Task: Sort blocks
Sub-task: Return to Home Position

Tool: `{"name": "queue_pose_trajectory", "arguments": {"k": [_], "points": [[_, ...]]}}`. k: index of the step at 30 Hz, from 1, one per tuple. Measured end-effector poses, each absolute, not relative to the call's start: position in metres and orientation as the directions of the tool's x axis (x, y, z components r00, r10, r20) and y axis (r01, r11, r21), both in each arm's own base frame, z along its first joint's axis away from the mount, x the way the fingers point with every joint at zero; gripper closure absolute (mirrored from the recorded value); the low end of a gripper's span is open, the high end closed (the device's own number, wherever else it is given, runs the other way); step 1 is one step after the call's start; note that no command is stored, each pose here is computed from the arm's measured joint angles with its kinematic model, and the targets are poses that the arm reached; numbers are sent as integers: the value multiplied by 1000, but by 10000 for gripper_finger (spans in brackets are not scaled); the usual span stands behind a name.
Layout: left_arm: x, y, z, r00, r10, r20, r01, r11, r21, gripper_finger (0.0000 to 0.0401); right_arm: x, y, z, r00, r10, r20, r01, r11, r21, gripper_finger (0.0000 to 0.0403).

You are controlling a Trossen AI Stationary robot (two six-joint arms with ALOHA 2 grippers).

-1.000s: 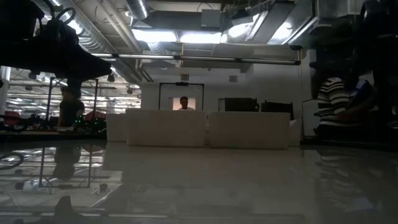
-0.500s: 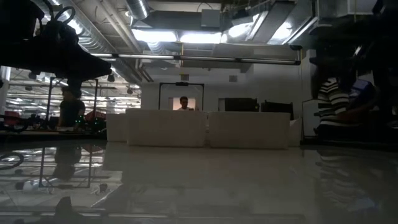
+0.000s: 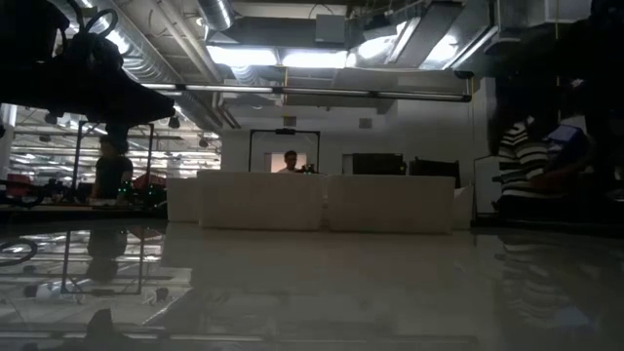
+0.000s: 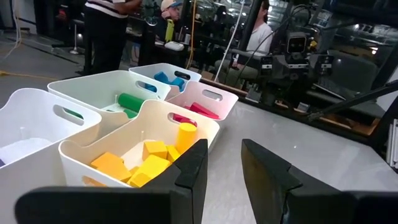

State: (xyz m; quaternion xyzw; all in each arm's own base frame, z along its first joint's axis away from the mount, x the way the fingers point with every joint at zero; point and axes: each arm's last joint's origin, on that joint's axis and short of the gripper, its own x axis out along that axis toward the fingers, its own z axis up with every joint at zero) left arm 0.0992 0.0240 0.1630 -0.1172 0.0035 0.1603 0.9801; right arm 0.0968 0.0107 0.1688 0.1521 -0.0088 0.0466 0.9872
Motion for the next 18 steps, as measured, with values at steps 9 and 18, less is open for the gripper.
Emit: {"name": "queue_pose_trajectory", "arguments": {"k": [9, 18], "points": [[99, 24, 163, 949, 314, -45, -316, 932, -175, 315, 97, 11, 168, 996, 87, 26, -90, 987, 131, 164], [99, 24, 163, 949, 313, -45, -316, 937, -147, 315, 97, 11, 168, 996, 86, 23, -88, 989, 123, 164]]}}
